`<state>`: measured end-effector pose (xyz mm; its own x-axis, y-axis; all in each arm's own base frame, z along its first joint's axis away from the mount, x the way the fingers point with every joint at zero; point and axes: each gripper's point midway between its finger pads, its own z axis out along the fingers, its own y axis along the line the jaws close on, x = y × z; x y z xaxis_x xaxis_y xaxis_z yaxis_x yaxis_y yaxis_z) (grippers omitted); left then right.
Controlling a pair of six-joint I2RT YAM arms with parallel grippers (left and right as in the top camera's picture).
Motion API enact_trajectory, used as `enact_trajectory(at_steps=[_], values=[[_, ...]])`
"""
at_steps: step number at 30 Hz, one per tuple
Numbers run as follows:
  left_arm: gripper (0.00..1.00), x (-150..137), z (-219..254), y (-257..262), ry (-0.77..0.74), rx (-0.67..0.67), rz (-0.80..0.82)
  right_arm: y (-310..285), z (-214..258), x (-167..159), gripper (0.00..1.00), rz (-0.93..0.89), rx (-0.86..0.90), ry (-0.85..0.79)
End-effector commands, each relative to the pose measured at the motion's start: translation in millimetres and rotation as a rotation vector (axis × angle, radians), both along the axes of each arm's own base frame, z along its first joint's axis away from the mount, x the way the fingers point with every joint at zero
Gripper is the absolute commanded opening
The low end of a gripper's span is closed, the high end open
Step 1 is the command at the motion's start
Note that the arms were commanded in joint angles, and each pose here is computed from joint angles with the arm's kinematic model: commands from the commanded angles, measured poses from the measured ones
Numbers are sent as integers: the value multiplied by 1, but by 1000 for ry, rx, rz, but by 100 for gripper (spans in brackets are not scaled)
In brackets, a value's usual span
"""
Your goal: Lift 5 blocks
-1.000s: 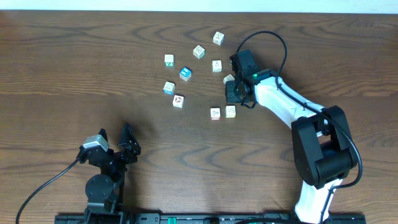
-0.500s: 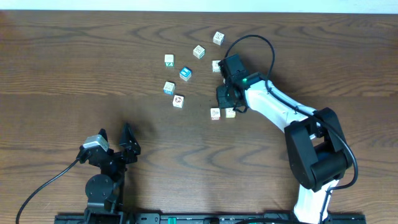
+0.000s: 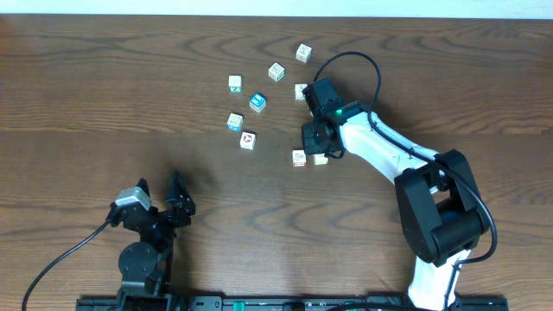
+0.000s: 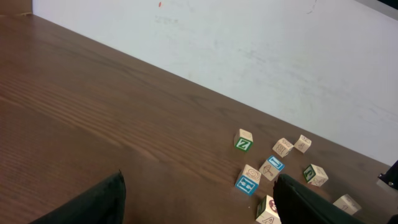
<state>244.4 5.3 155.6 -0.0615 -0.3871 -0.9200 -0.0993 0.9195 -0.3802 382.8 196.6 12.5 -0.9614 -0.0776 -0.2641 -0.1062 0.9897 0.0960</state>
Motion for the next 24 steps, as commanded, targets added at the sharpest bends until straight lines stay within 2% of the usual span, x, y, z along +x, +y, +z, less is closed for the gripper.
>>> enact_trajectory(at_steps=[1,6,8,14,19,24], values=[[77,-1,-18,2,55,14,9,8,13,-1,1,6,5,-29],[76,-1,-18,2,55,15,9,8,16,11,1,-4,10,-77],[77,-1,-18,2,55,15,9,3,24,26,1,-31,30,-118],[76,-1,-18,2,55,14,9,-34,41,46,1,-111,20,-120],[77,-1,-18,2,55,15,9,-71,31,27,1,-174,-31,-8],[76,-1,-18,2,55,14,9,-75,22,3,1,-151,-73,81]])
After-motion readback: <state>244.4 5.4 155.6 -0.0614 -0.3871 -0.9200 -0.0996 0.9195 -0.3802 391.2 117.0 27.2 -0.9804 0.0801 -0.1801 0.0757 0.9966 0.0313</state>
